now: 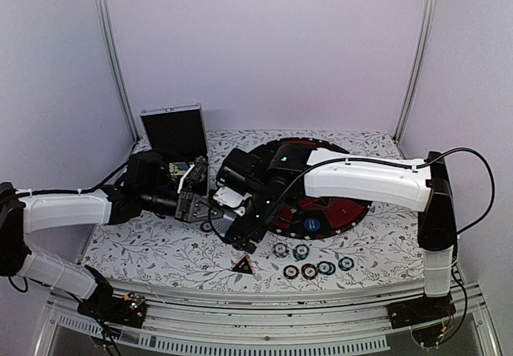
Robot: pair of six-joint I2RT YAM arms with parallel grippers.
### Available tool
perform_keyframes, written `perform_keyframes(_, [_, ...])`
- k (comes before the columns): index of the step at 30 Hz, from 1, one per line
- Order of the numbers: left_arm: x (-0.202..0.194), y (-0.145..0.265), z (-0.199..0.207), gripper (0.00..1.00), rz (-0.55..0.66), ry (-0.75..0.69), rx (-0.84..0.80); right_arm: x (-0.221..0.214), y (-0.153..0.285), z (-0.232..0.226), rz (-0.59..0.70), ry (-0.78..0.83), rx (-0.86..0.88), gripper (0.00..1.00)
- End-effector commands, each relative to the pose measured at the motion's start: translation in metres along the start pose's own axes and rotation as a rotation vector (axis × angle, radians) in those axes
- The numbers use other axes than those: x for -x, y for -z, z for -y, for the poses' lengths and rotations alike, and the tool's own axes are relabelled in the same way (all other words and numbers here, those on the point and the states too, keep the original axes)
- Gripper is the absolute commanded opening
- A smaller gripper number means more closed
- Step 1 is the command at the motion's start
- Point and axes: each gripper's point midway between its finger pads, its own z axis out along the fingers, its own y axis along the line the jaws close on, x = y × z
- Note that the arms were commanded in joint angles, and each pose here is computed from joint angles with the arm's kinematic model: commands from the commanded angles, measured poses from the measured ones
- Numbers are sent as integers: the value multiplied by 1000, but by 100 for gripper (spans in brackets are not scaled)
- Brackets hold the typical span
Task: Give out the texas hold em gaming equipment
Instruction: Pass from the right arm to the left, then pass from the left arm to the right
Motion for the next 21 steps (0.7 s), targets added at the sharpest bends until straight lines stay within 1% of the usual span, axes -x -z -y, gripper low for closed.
perform_keyframes(1, [33, 19, 34, 0, 181, -134, -10, 24, 59, 19, 221, -104, -62, 99])
perform_keyframes(3, [41, 28, 46, 0, 233, -182, -16, 32, 81, 15, 326, -137, -3, 99])
perform_keyframes(5, [44, 33, 60, 0, 261, -219, -53, 44, 107, 10, 466, -161, 88, 99])
perform_keyframes(9, [40, 39, 79, 0, 256, -271, -121, 46, 151, 3, 708, -215, 320, 99])
perform_keyframes(11, [40, 42, 87, 0, 264, -302, -138, 46, 173, 4, 827, -223, 389, 99])
perform_keyframes(13, [41, 47, 93, 0, 282, -329, -143, 47, 187, 1, 905, -221, 438, 99])
perform_keyframes(14, [43, 49, 97, 0, 294, -341, -144, 50, 193, -1, 931, -215, 453, 99])
perform_keyframes(16, [44, 54, 105, 0, 312, -371, -158, 52, 187, -3, 919, -225, 470, 97])
perform_keyframes(19, [44, 57, 113, 0, 321, -393, -182, 56, 166, -7, 874, -233, 494, 89])
perform_keyframes(21, [42, 57, 114, 0, 315, -392, -190, 62, 155, -13, 846, -222, 530, 82])
